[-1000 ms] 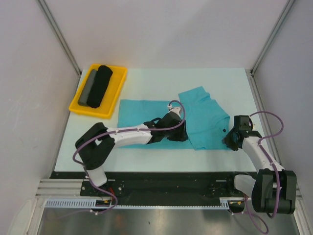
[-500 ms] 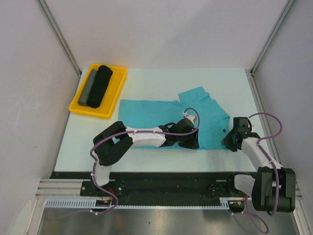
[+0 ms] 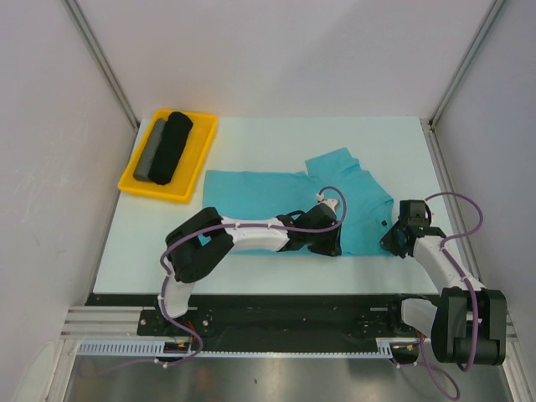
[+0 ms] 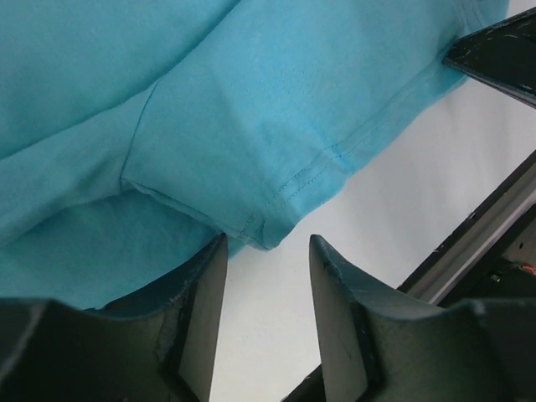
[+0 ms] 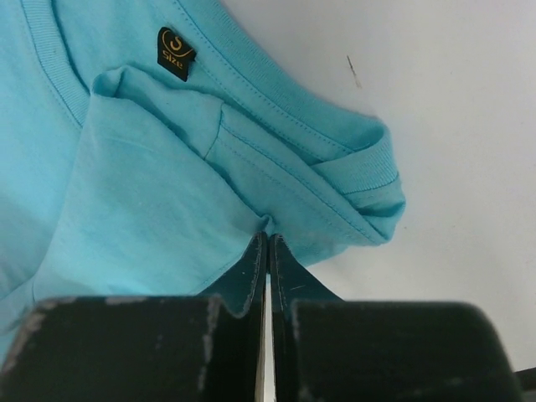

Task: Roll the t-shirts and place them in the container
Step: Fold the T-shirt at the center of the board.

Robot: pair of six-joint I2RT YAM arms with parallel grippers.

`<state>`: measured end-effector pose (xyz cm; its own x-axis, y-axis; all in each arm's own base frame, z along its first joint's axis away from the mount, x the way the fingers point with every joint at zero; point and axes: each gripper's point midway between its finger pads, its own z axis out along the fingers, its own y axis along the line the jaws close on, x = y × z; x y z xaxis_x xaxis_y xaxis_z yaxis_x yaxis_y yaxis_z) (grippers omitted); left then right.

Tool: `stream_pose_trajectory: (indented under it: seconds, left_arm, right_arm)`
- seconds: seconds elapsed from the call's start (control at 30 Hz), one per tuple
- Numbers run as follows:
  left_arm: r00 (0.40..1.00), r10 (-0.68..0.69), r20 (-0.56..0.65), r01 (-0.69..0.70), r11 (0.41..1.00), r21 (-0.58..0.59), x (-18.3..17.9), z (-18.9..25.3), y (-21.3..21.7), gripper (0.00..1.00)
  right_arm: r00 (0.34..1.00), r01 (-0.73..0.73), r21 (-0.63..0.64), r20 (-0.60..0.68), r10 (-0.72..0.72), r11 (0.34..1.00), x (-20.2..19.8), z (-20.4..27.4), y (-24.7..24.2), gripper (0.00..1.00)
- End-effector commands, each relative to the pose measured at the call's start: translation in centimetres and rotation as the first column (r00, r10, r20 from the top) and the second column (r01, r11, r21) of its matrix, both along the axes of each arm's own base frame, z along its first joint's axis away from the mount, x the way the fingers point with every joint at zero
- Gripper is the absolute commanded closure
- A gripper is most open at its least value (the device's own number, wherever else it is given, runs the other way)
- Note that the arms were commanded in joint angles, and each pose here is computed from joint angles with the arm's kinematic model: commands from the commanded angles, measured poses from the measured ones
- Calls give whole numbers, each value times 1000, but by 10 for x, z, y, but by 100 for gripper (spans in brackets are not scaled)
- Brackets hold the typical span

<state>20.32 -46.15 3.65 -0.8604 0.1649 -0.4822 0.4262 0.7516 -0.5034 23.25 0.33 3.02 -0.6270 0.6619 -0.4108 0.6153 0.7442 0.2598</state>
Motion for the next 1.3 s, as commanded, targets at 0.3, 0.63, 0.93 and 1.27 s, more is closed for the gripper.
stream_pose_trajectory:
  seconds: [0.3, 0.63, 0.93, 1.27]
  left_arm:
    - [999, 1, 53, -2, 1000, 21, 9, 8, -12, 69]
    - [996, 22, 87, -25, 999, 32, 20, 14, -17, 89]
    - [992, 63, 107, -66, 998, 23, 44, 22, -16, 100]
    - [981, 147, 129, -149, 989, 2, 97, 27, -8, 100]
  right_arm:
    - [993, -28, 42, 115, 23, 999, 28, 35, 13, 100]
    - [988, -37, 50, 151, 29, 998, 43, 50, 15, 100]
    - [979, -52, 39, 199, 43, 998, 71, 61, 14, 100]
    - [955, -73, 64, 292, 51, 995, 117, 67, 13, 100]
